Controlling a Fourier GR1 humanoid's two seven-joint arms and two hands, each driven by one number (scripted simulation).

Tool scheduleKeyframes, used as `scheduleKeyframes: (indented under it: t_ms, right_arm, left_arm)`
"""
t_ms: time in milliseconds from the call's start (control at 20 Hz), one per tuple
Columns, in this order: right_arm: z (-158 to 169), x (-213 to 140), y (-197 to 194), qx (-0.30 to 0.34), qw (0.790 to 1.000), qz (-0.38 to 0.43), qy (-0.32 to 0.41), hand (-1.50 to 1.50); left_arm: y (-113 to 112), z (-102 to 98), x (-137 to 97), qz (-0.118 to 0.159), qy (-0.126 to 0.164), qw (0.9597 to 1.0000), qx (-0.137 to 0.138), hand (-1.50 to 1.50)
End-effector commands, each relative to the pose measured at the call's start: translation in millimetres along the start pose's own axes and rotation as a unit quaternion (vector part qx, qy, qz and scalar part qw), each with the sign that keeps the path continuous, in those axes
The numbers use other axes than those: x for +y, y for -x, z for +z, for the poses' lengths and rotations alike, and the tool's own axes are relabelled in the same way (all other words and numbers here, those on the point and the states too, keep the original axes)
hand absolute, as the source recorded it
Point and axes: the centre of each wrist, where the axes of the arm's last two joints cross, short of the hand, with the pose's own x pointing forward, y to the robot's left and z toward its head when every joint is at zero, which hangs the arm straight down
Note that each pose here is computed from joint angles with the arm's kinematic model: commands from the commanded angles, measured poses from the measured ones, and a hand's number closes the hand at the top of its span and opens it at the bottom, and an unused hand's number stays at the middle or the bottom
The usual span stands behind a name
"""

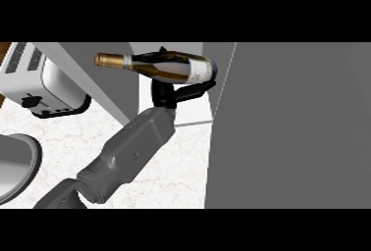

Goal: Pick up the wine, place it into the cabinet and close the cabinet

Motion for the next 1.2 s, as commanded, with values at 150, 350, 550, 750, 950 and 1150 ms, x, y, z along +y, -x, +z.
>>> scheduleKeyframes:
  t_ms: [150, 350, 550, 750, 950, 1150]
  right_arm:
    - [0.0, -6.0, 7.0, 0.009, 1.000, 0.007, 0.011, -1.50]
    - [-0.3, -4.0, 0.6, 0.007, 1.000, 0.001, 0.007, -1.50]
    - [1.3, 0.1, 3.5, 0.005, 1.000, -0.004, 0.011, -1.50]
    - [-4.2, 7.6, 7.2, 0.012, 1.000, -0.005, 0.016, -1.50]
    - [1.2, -0.3, 2.6, 0.020, 1.000, 0.004, 0.018, -1.50]
    - [3.4, -4.5, -1.4, 0.017, 0.999, 0.011, 0.025, -1.50]
  left_arm:
    - [-10.4, 3.2, -20.2, -0.009, 0.027, 0.9995, -0.014, -1.50]
    - [-4.0, 9.5, -16.9, -0.011, 0.023, 0.9988, -0.041, -1.50]
    - [-5.0, 18.5, -25.5, 0.012, 0.036, 0.9979, -0.051, -1.50]
    - [2.1, 17.4, -15.4, 0.027, 0.054, 0.9974, -0.039, -1.50]
    - [5.6, 39.3, -26.5, 0.037, 0.066, 0.9965, -0.037, -1.50]
    - [21.1, 50.3, -13.7, 0.036, 0.089, 0.9951, -0.024, -1.50]
